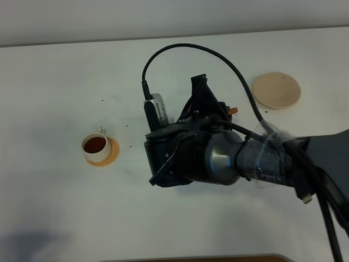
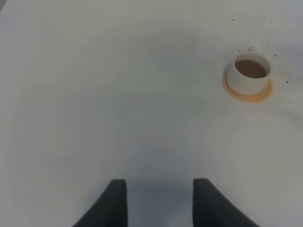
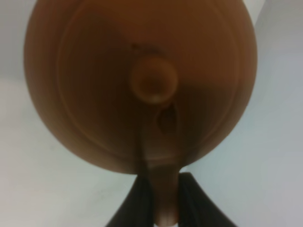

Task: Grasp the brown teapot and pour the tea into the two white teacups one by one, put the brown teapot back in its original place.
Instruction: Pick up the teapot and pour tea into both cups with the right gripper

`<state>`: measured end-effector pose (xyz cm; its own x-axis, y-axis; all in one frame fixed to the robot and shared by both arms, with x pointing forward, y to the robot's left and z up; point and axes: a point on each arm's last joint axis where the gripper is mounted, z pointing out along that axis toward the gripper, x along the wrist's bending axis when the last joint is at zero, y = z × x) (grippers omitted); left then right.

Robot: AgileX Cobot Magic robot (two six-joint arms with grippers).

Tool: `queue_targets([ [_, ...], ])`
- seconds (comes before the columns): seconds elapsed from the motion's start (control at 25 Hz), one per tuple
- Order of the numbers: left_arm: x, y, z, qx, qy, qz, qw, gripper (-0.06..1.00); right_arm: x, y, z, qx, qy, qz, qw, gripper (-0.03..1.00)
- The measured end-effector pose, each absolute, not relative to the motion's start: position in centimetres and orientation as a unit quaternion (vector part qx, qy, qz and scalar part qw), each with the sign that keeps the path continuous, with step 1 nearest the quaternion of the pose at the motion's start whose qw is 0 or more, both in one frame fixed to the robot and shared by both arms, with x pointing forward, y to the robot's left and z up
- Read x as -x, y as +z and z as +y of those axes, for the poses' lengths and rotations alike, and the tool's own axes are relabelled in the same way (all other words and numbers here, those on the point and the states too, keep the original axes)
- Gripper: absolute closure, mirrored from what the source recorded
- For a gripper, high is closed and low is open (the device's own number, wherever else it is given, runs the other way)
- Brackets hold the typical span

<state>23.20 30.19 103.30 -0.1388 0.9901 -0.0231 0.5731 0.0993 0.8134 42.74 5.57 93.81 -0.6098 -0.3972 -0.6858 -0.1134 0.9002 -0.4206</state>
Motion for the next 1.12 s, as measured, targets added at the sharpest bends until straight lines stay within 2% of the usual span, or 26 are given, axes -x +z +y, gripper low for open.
queue_targets([
  [0.36, -23.2, 103.3, 30.2, -0.579, 0.338, 0.674, 0.308, 0.58, -42.8, 93.0, 6.9, 0.169, -0.195, 0.871, 0.419, 0.83],
  [1.12, -23.2, 103.3, 30.2, -0.579, 0.339, 0.674, 0.308, 0.58, -42.8, 93.8, 7.5, 0.233, -0.219, 0.831, 0.455, 0.83],
])
